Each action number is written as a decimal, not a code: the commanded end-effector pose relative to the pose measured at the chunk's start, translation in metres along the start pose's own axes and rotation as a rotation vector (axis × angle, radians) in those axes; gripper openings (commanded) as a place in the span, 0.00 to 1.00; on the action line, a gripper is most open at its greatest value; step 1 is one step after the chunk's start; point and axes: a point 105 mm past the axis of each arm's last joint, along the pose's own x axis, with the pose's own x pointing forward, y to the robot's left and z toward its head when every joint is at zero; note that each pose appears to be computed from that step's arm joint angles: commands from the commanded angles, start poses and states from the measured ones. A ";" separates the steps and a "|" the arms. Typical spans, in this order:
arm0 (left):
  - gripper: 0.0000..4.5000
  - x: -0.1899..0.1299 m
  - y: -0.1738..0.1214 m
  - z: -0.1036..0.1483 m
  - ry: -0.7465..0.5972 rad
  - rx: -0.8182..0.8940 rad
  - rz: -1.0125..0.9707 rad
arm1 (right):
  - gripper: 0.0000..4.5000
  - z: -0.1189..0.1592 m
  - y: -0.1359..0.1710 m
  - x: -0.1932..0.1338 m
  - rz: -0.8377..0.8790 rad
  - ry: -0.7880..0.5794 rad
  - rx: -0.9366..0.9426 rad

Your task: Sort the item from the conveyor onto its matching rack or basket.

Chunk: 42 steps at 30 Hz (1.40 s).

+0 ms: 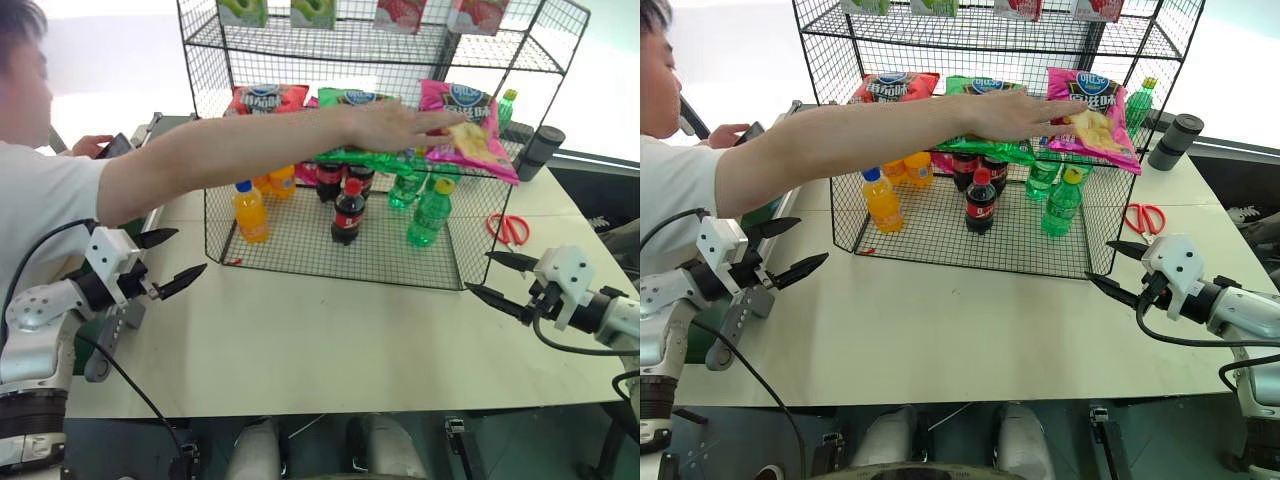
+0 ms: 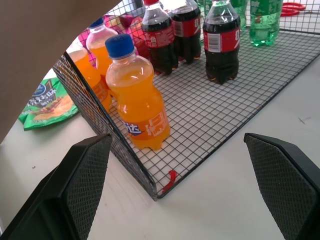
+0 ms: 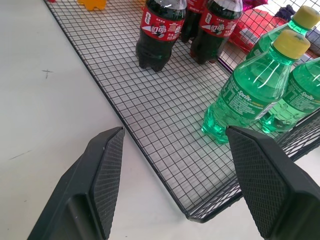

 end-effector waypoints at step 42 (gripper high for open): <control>1.00 0.000 -0.005 0.009 -0.006 -0.029 -0.022 | 0.75 0.002 0.000 0.001 0.015 -0.017 -0.062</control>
